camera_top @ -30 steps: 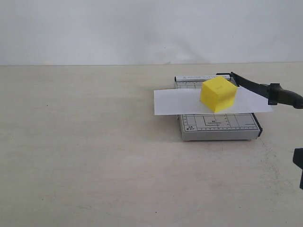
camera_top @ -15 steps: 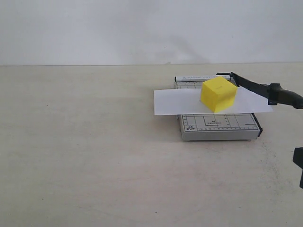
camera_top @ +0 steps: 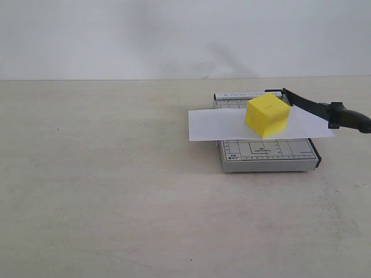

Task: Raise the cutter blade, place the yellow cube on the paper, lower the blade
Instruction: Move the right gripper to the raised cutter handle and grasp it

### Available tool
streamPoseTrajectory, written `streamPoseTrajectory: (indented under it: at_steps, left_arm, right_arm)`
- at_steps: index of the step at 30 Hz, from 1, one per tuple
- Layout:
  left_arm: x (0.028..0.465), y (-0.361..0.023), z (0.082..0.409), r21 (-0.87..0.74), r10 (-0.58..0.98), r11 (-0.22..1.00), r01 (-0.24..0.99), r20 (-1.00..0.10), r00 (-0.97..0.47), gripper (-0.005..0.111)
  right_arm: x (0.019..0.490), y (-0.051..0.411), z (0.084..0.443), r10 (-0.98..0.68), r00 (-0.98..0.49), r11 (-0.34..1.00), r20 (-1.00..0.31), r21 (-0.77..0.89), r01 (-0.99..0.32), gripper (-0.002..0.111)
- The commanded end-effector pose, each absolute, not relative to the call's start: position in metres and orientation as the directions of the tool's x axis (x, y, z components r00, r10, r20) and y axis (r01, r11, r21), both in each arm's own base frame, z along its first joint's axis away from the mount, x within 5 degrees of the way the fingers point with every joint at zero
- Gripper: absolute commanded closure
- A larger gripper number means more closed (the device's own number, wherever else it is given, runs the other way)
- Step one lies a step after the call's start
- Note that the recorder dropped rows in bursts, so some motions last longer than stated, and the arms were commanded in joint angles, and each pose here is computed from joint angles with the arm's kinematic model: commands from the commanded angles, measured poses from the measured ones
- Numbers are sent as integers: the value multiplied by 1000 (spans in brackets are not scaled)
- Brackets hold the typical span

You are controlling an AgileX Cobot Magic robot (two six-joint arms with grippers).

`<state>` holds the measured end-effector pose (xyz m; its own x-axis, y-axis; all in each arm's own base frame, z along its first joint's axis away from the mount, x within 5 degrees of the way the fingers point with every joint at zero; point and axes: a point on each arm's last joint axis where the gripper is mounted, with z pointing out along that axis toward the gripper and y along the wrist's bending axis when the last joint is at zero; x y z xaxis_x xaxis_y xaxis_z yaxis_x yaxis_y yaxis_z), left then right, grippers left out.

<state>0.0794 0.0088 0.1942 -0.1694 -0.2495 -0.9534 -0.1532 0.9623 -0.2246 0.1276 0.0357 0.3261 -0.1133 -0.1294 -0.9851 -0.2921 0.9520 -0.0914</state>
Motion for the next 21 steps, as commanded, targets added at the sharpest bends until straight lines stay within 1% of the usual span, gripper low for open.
streamPoseTrajectory:
  at_steps: [1,2,5,7,8,10,11,14,16,17,21]
  left_arm:
    - [74,-3,199,-157,-155,988,9,-980,-129,102]
    - [72,-4,201,-157,-153,987,25,-982,-108,102]
    - [66,-4,206,-156,-155,987,39,-987,-31,102]
    - [62,-3,210,-163,-164,986,44,-986,17,102]
    - [60,-4,211,-172,-174,984,51,-984,33,102]
    - [57,-5,213,-208,-213,975,75,-975,63,102]
    - [56,-6,213,-211,-217,973,90,-974,69,102]
    - [56,-8,213,-210,-217,972,103,-974,66,102]
    - [56,-8,213,-210,-217,972,103,-974,66,102]
    - [56,-8,213,-210,-217,972,103,-974,66,102]
    - [56,-8,213,-210,-217,972,103,-974,66,102]
  right_arm:
    - [174,37,318,-217,-249,954,-944,-150,-261,108]
    - [191,34,313,-189,-323,965,-927,-115,-235,108]
    - [223,25,316,-60,-503,990,-862,14,-143,108]
    - [241,19,317,-88,-609,989,-788,2,-145,107]
    - [248,17,318,-114,-653,987,-748,-12,-159,103]
    - [259,17,319,-150,-707,983,-691,-29,-181,91]
    - [266,18,319,-153,-721,982,-675,-25,-185,84]
    - [281,19,315,-135,-746,985,-652,-5,-174,68]
    - [285,19,307,-139,-772,984,-620,-2,-176,65]
    - [289,19,296,-141,-811,985,-568,6,-175,65]
    - [300,19,277,-120,-849,987,-514,26,-156,65]
